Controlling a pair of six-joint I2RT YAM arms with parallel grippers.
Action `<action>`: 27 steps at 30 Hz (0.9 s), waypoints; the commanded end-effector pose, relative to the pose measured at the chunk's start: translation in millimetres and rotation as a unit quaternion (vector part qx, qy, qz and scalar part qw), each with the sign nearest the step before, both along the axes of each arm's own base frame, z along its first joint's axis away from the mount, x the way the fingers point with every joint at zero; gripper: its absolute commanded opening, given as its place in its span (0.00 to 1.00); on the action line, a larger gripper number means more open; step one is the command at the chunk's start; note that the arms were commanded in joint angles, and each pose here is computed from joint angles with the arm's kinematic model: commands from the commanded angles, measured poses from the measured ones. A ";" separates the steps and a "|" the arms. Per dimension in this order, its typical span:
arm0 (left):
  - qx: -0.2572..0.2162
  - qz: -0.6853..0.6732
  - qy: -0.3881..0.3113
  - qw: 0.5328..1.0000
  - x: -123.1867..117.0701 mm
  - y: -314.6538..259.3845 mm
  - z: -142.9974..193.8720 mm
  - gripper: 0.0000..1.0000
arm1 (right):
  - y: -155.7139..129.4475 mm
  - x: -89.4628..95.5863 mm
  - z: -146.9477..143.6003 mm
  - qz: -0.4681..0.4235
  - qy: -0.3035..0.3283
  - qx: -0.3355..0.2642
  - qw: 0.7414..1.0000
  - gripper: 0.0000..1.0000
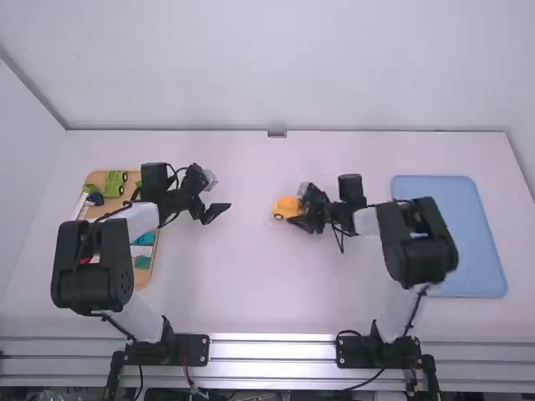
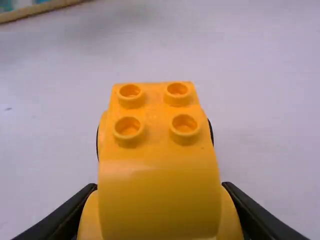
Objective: Assemble lego blocks to make yellow taxi
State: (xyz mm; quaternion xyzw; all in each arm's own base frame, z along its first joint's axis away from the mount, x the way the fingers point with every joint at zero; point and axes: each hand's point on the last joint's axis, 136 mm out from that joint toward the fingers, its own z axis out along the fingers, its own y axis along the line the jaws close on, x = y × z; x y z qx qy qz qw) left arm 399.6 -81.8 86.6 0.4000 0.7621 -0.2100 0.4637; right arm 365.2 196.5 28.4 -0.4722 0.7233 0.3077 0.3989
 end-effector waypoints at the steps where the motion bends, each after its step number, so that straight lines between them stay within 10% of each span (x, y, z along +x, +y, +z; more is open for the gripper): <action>1: 0.034 0.099 0.043 0.994 14.1 20.9 -11.9 0.99 | -56.9 34.4 38.9 -0.122 -0.049 -0.078 0.988 0.58; 5: 0.073 0.183 0.059 0.979 25.2 44.6 -21.5 0.99 | -183.3 41.6 64.5 -0.345 -0.018 -0.207 0.916 0.58; 13: 0.068 0.205 0.042 0.975 34.5 49.8 -14.2 0.99 | -345.2 27.4 79.5 -0.593 0.016 -0.149 0.791 0.53; 23: 0.055 0.216 0.049 0.974 35.7 50.1 -12.8 0.99 | -427.1 -5.5 14.8 -0.696 0.110 -0.095 0.703 0.69; 27: 0.015 0.271 0.072 0.960 41.2 56.6 -8.9 0.99 | -429.0 -13.0 -7.5 -0.697 0.138 -0.099 0.697 0.95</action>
